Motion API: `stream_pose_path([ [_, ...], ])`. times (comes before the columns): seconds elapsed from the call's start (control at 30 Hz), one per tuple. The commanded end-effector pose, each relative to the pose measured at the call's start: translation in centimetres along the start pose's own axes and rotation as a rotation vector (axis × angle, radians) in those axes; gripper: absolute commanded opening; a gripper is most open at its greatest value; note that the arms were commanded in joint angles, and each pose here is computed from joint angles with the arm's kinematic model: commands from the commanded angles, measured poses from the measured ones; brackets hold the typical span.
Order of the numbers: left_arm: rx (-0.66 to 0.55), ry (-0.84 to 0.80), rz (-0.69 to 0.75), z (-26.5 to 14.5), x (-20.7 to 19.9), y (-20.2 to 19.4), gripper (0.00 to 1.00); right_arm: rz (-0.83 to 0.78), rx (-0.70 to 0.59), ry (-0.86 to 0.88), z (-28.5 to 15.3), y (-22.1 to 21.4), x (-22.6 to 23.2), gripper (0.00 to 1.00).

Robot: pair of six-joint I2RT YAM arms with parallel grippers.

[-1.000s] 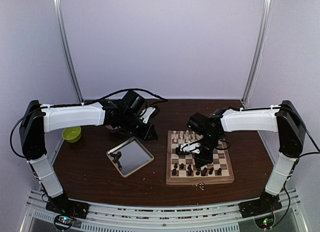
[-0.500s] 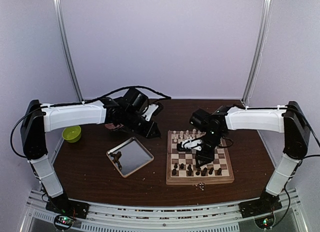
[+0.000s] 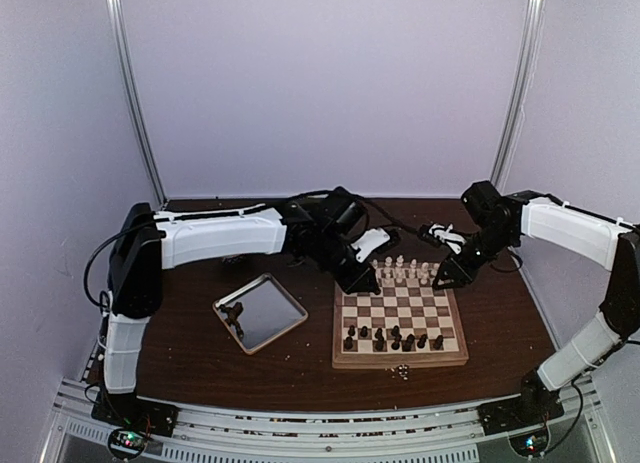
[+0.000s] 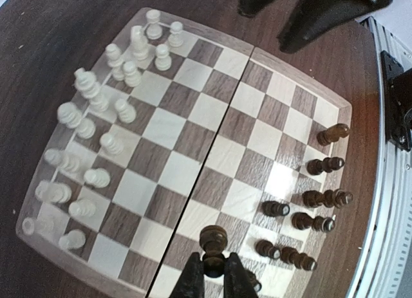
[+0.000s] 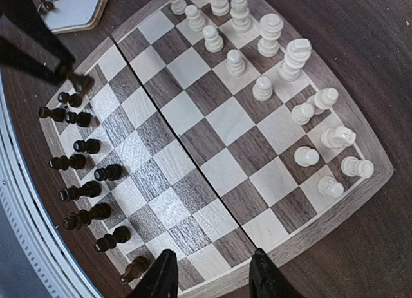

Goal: Set up the chess pieces on the board
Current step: Place the pawn on the chessboard.

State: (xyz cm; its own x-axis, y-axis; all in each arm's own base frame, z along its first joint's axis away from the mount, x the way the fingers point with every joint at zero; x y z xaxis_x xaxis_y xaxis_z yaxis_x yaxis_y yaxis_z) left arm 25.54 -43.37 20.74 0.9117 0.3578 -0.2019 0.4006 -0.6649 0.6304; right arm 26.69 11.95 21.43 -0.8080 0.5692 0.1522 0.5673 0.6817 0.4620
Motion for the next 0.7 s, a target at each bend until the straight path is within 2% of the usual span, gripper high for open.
stream_pose_path([
  [0.0,0.061,0.0,0.125,2.2,-1.1,0.9,0.12,0.049,-0.102,-0.02,-1.7,0.1,-0.9,0.4],
  [0.17,0.117,0.013,0.171,4.9,-1.3,1.3,0.12,0.053,-0.099,-0.017,-1.6,0.0,-1.0,0.4],
  [0.47,0.166,-0.003,0.179,7.3,-1.3,0.4,0.15,0.053,-0.094,-0.006,-1.3,0.1,-1.1,0.4],
  [0.53,0.174,-0.006,0.176,7.7,-1.3,0.1,0.18,0.056,-0.093,-0.008,-1.3,0.0,-1.1,0.41],
  [0.67,0.16,-0.007,0.17,7.3,-1.4,0.5,0.3,0.051,-0.093,-0.025,-1.5,0.2,-1.2,0.41],
])
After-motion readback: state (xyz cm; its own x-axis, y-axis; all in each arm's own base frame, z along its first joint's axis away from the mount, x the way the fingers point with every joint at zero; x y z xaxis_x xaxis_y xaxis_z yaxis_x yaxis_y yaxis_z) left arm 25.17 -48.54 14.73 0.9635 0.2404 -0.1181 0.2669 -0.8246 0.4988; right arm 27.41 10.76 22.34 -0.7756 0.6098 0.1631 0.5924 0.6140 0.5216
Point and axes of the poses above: each gripper's point midway between its finger pads, its own z axis out along the fingers, its own x axis along the line the jaws close on, y = z × x, the point moved 10 cm from there along -z, back along the fingers, and after that the axes turned 2 degrees about -z, right-handed, at the moved point
